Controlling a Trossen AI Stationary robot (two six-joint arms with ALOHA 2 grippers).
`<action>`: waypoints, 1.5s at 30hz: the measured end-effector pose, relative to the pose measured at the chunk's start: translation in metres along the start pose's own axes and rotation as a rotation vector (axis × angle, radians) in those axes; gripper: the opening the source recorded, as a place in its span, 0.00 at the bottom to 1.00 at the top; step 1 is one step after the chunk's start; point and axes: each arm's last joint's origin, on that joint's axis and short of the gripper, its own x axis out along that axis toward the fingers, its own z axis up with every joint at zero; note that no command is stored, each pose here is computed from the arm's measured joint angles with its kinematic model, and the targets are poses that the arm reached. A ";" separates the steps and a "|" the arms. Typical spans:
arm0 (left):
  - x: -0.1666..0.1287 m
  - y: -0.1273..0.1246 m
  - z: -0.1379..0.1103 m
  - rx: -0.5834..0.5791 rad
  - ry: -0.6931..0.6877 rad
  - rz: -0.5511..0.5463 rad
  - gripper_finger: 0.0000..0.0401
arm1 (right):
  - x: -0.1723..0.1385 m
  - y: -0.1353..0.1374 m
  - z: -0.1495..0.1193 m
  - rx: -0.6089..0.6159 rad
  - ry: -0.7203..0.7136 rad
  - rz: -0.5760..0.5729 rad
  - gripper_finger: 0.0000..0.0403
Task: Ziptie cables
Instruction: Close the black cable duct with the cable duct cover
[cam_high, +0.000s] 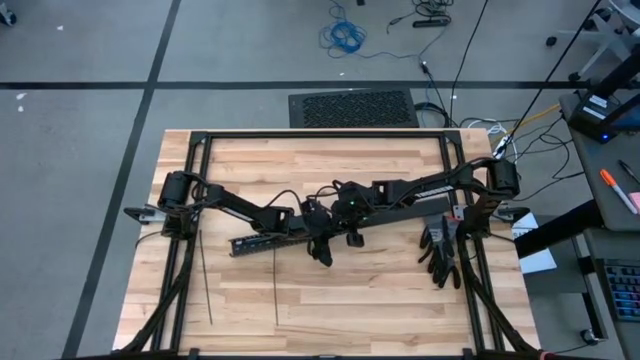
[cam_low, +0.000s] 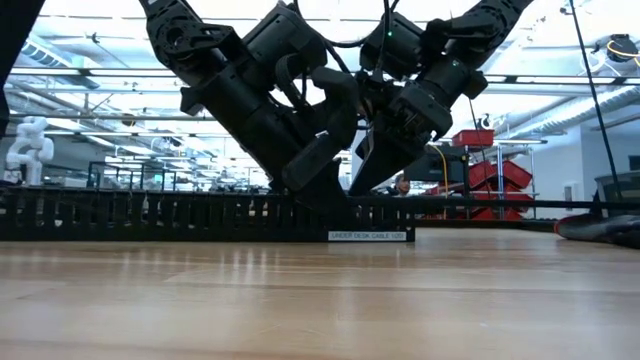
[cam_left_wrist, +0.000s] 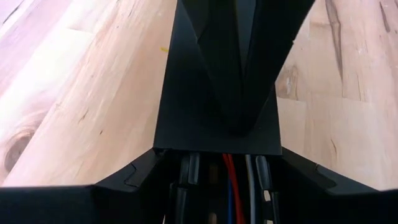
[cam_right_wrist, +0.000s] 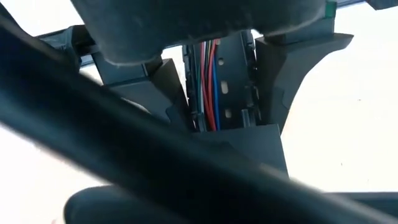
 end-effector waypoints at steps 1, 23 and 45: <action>0.000 0.000 0.000 0.001 0.002 -0.007 0.56 | 0.000 0.000 0.000 0.001 0.004 0.001 0.00; -0.001 -0.001 -0.001 0.030 0.040 -0.063 0.56 | 0.000 0.003 -0.002 0.001 0.024 0.021 0.00; 0.000 0.015 -0.004 -0.060 0.118 -0.191 0.79 | 0.001 0.003 -0.003 0.004 0.033 0.032 0.00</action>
